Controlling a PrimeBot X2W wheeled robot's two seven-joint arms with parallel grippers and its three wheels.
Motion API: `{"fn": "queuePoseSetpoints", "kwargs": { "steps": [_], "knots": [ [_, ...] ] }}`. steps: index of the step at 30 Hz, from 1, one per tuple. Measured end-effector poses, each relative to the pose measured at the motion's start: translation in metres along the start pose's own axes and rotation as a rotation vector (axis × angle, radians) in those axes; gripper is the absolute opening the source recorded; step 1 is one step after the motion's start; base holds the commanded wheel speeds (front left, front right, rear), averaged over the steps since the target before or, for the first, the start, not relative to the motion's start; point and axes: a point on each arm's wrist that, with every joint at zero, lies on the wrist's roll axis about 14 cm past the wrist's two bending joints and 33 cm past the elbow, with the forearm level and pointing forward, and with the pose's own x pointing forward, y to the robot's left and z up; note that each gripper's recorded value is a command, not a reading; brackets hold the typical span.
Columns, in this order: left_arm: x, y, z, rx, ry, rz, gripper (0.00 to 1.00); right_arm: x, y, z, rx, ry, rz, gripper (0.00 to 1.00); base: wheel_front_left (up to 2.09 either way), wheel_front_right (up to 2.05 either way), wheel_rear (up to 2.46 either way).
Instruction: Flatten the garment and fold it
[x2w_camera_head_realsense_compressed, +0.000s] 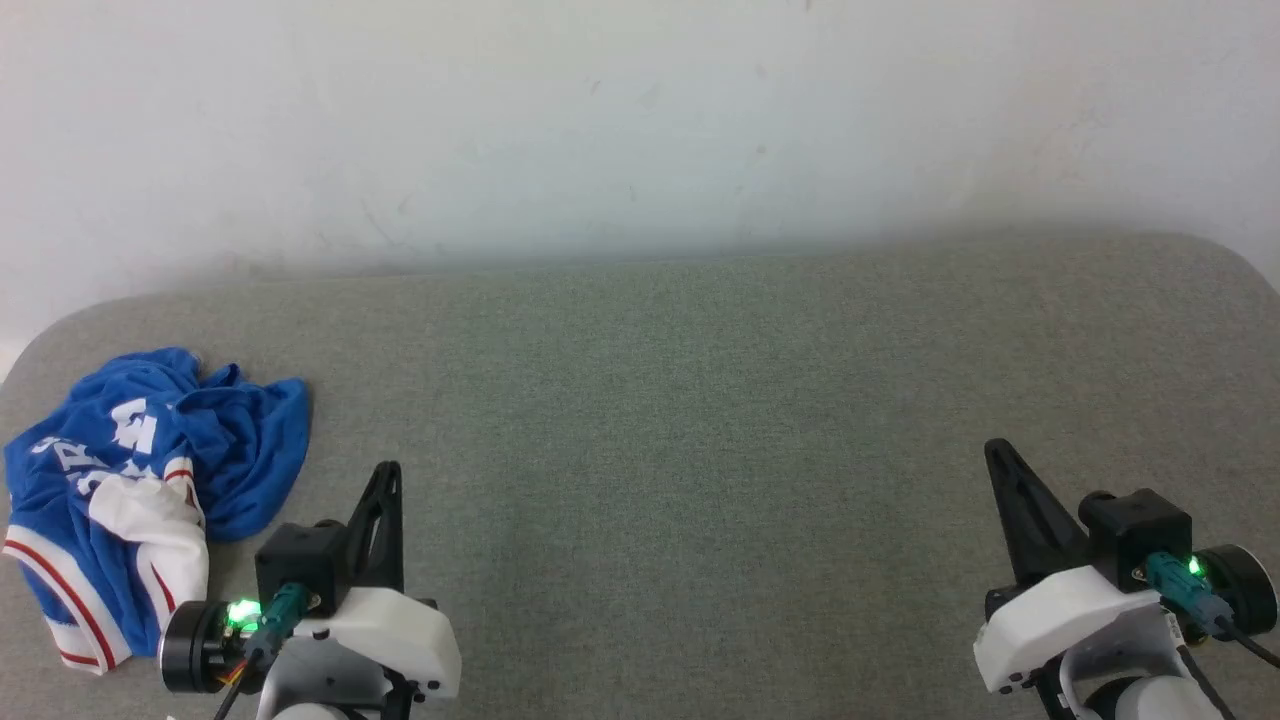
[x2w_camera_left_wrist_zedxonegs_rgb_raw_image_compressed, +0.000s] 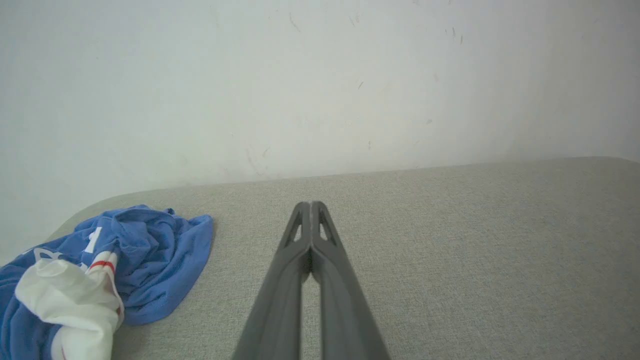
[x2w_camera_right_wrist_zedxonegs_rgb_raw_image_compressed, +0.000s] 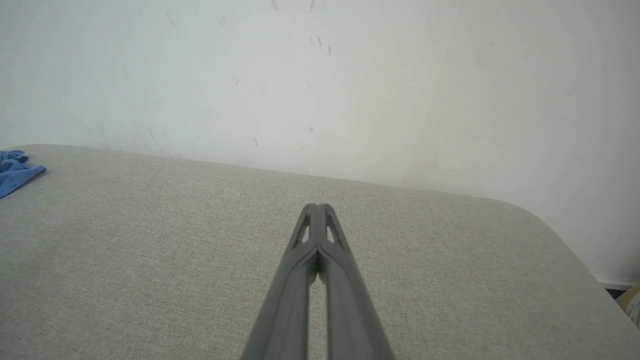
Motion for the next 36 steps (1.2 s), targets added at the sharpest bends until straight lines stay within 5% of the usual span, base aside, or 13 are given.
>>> {"fn": "queuePoseSetpoints", "kwargs": {
  "steps": [32, 33, 36],
  "knots": [
    [0.0, 0.0, -0.0001, 0.0, 0.0, 0.0, 0.0, 0.0, 0.0, -0.0001, 0.0, 0.0, 0.0, 0.0, 0.0, 0.0, 0.0],
    [0.0, 0.0, -0.0001, 0.0, 0.0, 0.0, 1.0, -0.0001, 0.0, -0.0003, 0.0, 0.001, 0.0, 1.0, 0.0, 0.0, 0.0],
    [0.0, 0.0, -0.0001, 0.0, 0.0, 0.0, 1.0, -0.0002, 0.0, -0.0005, 0.0, 0.001, 0.0, 1.0, 0.0, 0.0, 0.0]
  ]
}}
